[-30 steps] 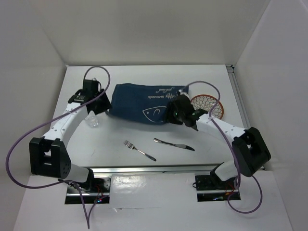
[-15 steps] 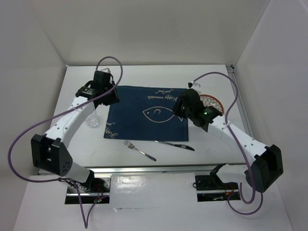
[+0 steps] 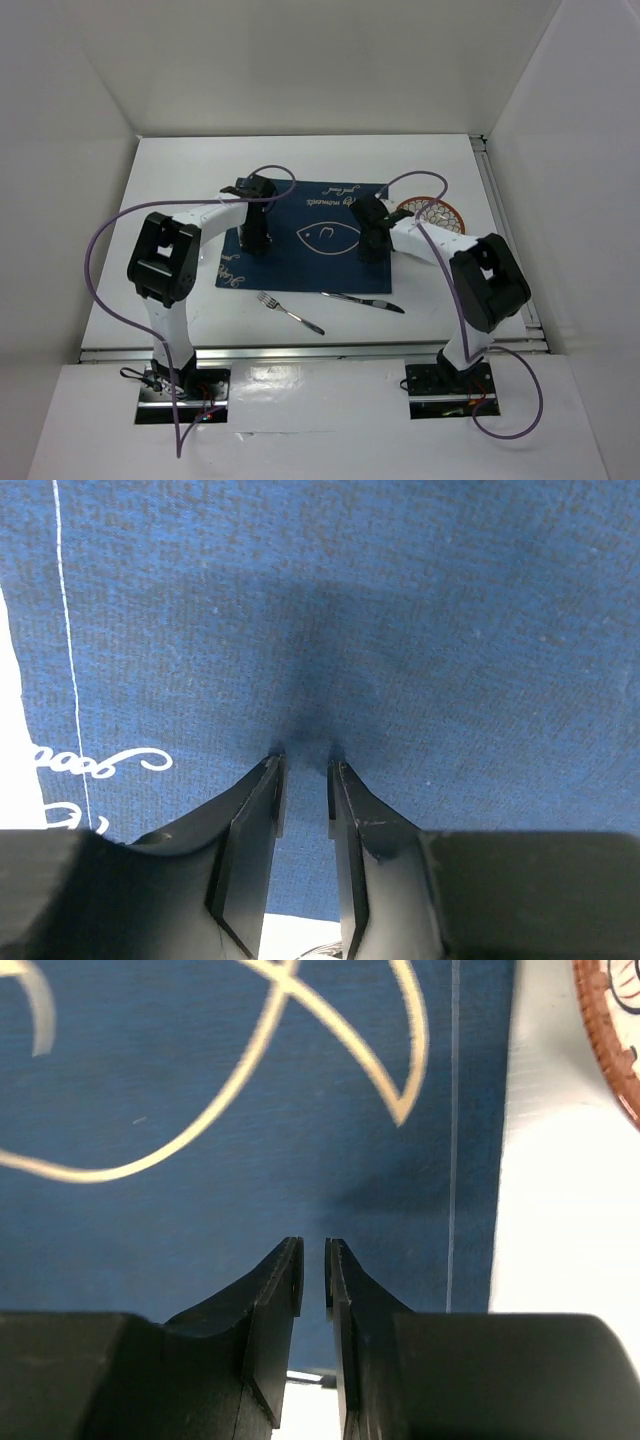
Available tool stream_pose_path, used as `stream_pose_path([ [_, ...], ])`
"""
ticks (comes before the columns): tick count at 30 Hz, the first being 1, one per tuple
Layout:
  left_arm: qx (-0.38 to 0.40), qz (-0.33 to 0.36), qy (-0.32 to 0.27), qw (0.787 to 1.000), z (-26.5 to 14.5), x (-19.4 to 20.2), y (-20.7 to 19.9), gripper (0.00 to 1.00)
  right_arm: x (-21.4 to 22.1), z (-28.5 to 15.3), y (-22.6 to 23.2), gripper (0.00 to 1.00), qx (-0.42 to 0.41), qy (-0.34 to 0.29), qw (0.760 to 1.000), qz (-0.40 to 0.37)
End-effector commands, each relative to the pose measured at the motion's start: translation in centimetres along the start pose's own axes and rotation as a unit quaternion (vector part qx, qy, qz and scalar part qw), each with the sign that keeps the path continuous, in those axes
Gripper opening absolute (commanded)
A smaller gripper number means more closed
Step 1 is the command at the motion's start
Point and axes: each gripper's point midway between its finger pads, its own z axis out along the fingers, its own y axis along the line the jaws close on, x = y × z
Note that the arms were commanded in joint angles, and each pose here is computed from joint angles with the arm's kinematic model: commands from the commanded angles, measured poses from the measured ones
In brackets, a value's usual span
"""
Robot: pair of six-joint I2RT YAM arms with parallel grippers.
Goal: Set the dinner table for one person
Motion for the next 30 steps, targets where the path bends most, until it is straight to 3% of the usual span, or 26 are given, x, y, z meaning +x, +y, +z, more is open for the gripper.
stream_pose_path([
  [1, -0.013, -0.019, -0.008, 1.0, -0.2, -0.6, 0.3, 0.4, -0.7, 1.2, 0.0, 0.27, -0.02, 0.006, 1.0, 0.019],
  [14, -0.036, -0.022, 0.022, 0.999, 2.8, -0.9, 0.9, 0.4, -1.4, 7.5, -1.4, 0.27, -0.008, 0.048, 0.998, 0.045],
  [30, -0.063, -0.032, 0.022, 0.997, 2.4, -0.1, 3.1, 0.4, 0.5, 5.5, -3.8, 0.27, 0.017, 0.052, 0.997, 0.047],
])
